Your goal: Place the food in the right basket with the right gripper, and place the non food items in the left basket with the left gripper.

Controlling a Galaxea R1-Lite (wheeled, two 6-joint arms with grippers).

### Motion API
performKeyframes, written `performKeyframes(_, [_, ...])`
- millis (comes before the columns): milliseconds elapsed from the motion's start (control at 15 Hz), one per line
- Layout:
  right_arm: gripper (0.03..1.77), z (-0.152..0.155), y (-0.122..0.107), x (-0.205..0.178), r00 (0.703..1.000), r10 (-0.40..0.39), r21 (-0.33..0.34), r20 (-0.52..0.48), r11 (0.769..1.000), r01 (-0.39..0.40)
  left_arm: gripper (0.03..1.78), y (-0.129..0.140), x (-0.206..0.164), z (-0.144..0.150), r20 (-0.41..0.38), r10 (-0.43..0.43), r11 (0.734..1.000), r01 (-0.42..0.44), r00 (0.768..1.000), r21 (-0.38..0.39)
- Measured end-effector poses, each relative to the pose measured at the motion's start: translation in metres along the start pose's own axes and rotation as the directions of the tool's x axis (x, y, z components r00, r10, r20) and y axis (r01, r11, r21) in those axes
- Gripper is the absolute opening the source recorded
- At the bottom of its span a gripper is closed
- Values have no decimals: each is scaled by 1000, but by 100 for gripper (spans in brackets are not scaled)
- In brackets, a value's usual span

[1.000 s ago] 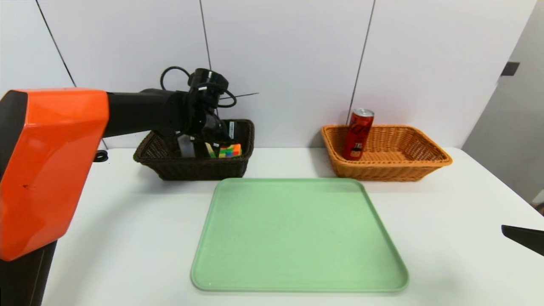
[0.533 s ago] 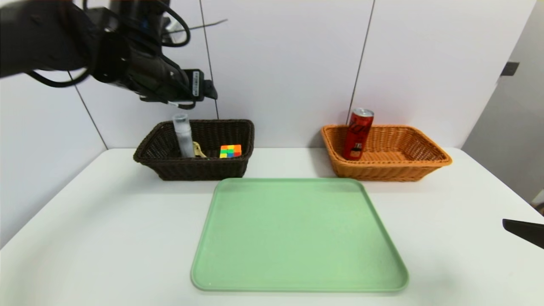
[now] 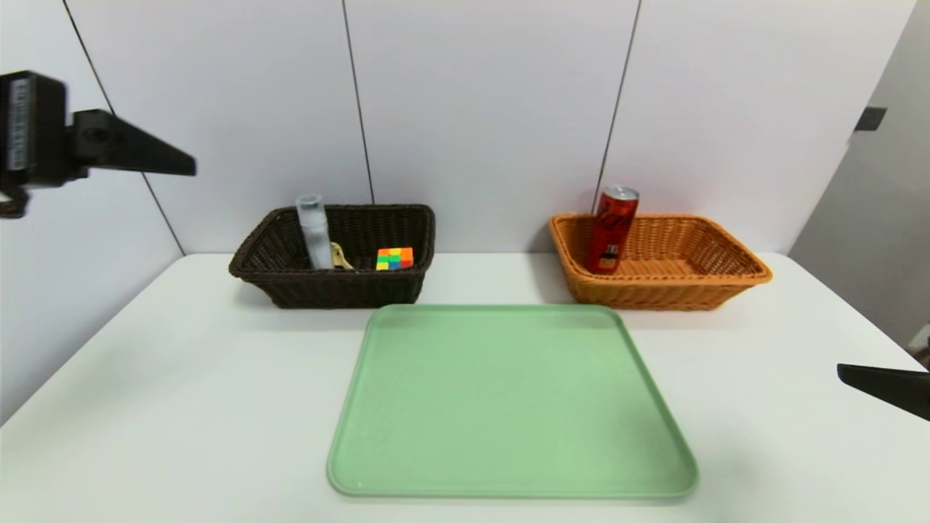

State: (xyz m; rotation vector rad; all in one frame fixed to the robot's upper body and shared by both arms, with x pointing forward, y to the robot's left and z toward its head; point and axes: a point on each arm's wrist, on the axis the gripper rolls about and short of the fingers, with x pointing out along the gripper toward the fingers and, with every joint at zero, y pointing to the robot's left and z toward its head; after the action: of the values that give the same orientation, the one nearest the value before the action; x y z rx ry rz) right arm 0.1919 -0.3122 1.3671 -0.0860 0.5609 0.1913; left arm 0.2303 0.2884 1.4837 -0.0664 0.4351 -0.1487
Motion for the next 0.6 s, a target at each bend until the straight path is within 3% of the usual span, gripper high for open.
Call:
performKeyframes(267, [170, 1, 1, -5, 995, 53, 3, -83, 999, -53, 169, 27, -68, -55, 54, 132, 989, -128, 990, -71])
performKeyframes(600, [170, -13, -7, -30, 999, -33, 49, -6, 998, 33, 169, 36, -124, -111, 112, 224, 969, -210, 968, -130])
